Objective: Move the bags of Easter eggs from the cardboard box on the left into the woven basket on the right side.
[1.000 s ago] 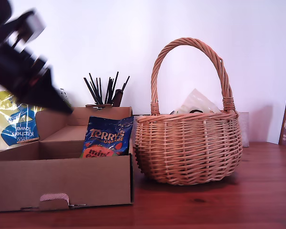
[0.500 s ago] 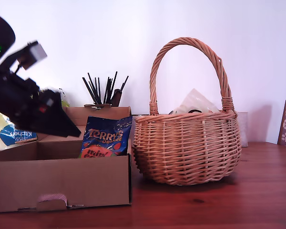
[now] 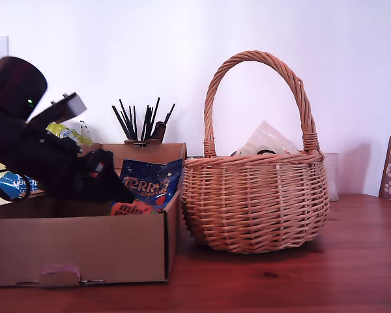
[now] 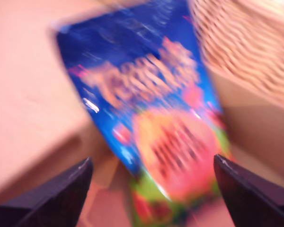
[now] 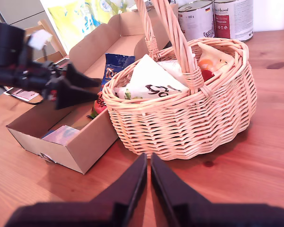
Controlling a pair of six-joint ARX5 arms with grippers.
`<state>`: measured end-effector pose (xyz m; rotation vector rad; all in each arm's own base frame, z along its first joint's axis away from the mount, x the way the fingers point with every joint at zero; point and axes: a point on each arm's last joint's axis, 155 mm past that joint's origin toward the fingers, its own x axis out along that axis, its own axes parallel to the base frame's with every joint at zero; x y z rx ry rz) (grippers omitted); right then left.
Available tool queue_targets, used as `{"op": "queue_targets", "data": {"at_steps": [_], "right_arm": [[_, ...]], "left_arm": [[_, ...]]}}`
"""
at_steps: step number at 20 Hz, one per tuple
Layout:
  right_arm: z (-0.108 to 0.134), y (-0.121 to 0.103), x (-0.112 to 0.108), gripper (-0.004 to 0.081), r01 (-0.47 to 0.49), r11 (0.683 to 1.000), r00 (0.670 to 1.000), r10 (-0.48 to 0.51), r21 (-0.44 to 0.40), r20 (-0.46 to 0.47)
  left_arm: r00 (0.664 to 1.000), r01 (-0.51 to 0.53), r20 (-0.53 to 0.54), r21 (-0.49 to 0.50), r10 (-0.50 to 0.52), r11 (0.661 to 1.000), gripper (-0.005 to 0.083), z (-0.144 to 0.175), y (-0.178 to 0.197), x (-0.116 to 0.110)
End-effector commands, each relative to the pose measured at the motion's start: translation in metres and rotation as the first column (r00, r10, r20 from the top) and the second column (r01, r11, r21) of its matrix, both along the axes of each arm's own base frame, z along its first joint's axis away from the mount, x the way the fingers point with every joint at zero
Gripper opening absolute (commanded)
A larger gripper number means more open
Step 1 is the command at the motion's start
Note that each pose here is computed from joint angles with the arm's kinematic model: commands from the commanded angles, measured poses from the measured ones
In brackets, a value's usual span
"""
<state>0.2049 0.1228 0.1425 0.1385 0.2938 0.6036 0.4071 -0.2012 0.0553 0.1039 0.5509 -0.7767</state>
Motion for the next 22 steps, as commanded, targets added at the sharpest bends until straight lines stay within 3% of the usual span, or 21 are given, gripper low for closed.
{"op": "queue_targets", "data": {"at_steps": [1, 6, 14, 16, 20, 22], "right_arm": [[0.001, 0.0, 0.0, -0.0012, 0.001, 1.0, 1.0, -0.001, 0.003, -0.001], [0.001, 0.0, 0.0, -0.0012, 0.001, 1.0, 1.0, -0.001, 0.003, -0.001], [0.001, 0.0, 0.0, -0.0012, 0.001, 1.0, 1.0, -0.001, 0.003, 0.0], [0.001, 0.0, 0.0, -0.0012, 0.001, 1.0, 1.0, -0.001, 0.003, 0.0], [0.001, 0.0, 0.0, -0.0012, 0.001, 1.0, 1.0, -0.001, 0.003, 0.0], [0.001, 0.0, 0.0, -0.0012, 0.001, 1.0, 1.0, -0.001, 0.003, 0.0]], "left_arm": [[0.998, -0.006, -0.07, -0.022, 0.005, 1.0, 0.0749, -0.015, -0.002, -0.003], [0.979, -0.005, -0.203, -0.014, 0.002, 1.0, 0.0747, -0.034, -0.007, -0.018], [0.965, 0.064, -0.255, -0.024, -0.068, 0.998, 0.0715, -0.05, -0.028, -0.037], [0.967, 0.06, -0.248, -0.008, -0.06, 0.998, 0.0566, -0.051, -0.029, -0.036], [0.971, 0.034, -0.237, 0.018, -0.029, 0.999, 0.0134, -0.053, -0.024, -0.031], [0.973, 0.024, -0.23, 0.02, -0.019, 1.0, 0.0061, -0.051, -0.022, -0.027]]}}
